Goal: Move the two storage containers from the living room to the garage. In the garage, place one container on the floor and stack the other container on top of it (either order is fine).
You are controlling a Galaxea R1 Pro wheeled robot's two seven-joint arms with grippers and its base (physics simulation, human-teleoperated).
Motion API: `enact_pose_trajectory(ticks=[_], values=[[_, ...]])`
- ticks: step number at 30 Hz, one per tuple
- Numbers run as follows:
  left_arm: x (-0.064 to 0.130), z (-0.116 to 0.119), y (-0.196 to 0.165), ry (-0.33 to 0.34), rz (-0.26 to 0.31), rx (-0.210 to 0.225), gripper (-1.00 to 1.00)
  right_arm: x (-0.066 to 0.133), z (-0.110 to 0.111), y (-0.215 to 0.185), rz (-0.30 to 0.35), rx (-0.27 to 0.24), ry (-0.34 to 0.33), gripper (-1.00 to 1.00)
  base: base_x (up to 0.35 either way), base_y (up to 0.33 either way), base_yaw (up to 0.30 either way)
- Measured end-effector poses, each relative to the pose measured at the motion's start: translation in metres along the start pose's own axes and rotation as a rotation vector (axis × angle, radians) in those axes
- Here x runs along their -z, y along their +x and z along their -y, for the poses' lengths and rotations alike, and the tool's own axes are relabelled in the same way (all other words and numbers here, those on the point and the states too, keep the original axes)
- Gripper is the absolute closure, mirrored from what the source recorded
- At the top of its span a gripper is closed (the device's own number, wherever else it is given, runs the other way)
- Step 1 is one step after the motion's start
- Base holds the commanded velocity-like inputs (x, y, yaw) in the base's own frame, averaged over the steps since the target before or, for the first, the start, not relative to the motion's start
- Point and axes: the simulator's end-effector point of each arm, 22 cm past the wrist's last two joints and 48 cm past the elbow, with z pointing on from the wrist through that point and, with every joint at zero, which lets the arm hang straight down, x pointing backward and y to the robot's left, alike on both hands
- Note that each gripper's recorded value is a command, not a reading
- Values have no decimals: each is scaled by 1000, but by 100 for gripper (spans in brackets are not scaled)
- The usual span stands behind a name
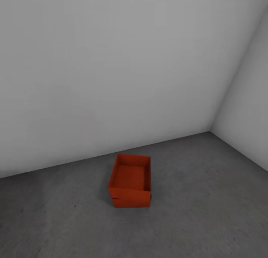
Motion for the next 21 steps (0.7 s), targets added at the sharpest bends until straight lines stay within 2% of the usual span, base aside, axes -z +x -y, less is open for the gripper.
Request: enact_pose_trajectory(ticks=[9,15,21], values=[[2,3,-9,6,31,-2,-100,0,1,-5,12,0,2,-100,0,0,0],[4,2,-32,3,122,11,-100,1,0,-9,22,1,0,-100,0,0,0],[6,2,-40,2,153,11,-100,1,0,-13,31,2,0,-100,0,0,0]])
